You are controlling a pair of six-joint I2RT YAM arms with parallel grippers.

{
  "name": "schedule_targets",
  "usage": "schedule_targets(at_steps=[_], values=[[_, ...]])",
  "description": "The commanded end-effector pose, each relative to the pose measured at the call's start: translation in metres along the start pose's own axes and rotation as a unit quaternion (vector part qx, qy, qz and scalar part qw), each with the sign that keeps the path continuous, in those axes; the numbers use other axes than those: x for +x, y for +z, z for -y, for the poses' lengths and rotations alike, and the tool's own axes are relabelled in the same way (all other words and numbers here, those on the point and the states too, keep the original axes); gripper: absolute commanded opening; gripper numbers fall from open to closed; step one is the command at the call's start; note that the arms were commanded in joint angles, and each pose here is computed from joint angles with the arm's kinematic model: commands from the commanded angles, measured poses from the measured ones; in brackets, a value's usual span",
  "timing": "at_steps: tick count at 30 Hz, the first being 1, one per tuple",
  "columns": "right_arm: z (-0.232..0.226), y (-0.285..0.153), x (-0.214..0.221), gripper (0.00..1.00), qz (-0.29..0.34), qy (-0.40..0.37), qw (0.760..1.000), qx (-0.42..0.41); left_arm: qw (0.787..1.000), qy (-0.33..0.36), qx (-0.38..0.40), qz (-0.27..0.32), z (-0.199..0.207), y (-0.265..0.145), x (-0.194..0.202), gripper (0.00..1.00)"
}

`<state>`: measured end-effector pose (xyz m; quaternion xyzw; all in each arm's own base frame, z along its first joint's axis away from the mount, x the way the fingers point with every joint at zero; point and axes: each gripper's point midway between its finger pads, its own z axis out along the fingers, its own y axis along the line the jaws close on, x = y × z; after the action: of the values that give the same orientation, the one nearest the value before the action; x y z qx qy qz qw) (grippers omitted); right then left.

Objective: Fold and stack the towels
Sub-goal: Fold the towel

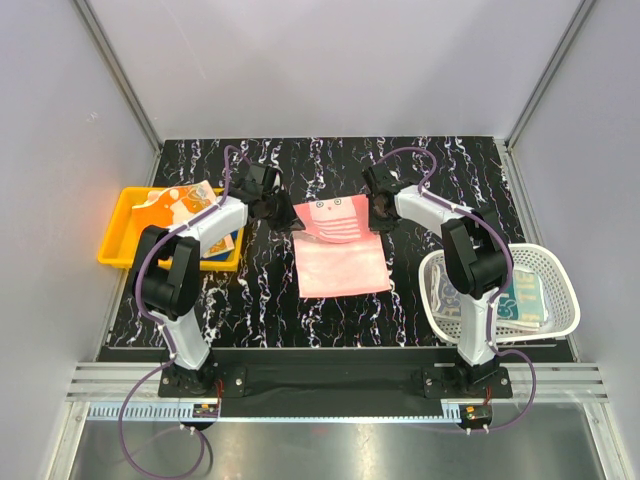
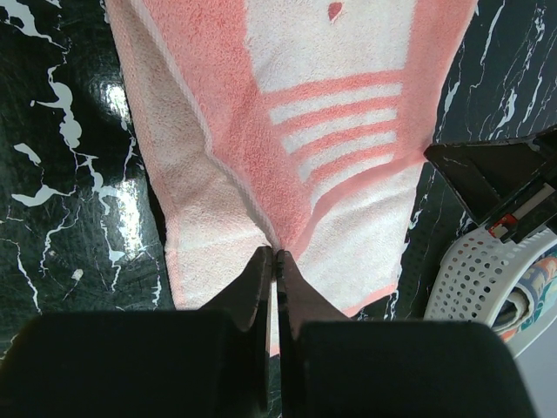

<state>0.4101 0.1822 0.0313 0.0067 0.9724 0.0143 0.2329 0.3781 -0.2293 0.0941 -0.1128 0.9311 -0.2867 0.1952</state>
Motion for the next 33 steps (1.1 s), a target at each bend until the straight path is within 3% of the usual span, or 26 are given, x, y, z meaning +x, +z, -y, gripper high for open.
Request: schedule_targets(at_steps=[1, 5, 11, 33], values=[[0.0, -0.006, -0.014, 0.23, 0.015, 0.002, 1.0, 0.003, 0.999, 0.016, 0.024, 0.024, 0.017, -0.009, -0.016, 0.0], [0.0, -0.006, -0.012, 0.23, 0.012, 0.002, 1.0, 0.002, 0.999, 0.015, 0.023, 0.021, 0.015, -0.007, -0.014, 0.0], [0.004, -0.007, -0.009, 0.31, 0.009, 0.004, 1.0, 0.009, 1.0, 0.012, 0.022, 0.018, 0.012, -0.004, -0.013, 0.0], [0.005, 0.005, -0.001, 0.29, -0.004, 0.002, 1.0, 0.016, 1.0, 0.012, 0.019, 0.015, 0.009, -0.002, -0.011, 0.0]])
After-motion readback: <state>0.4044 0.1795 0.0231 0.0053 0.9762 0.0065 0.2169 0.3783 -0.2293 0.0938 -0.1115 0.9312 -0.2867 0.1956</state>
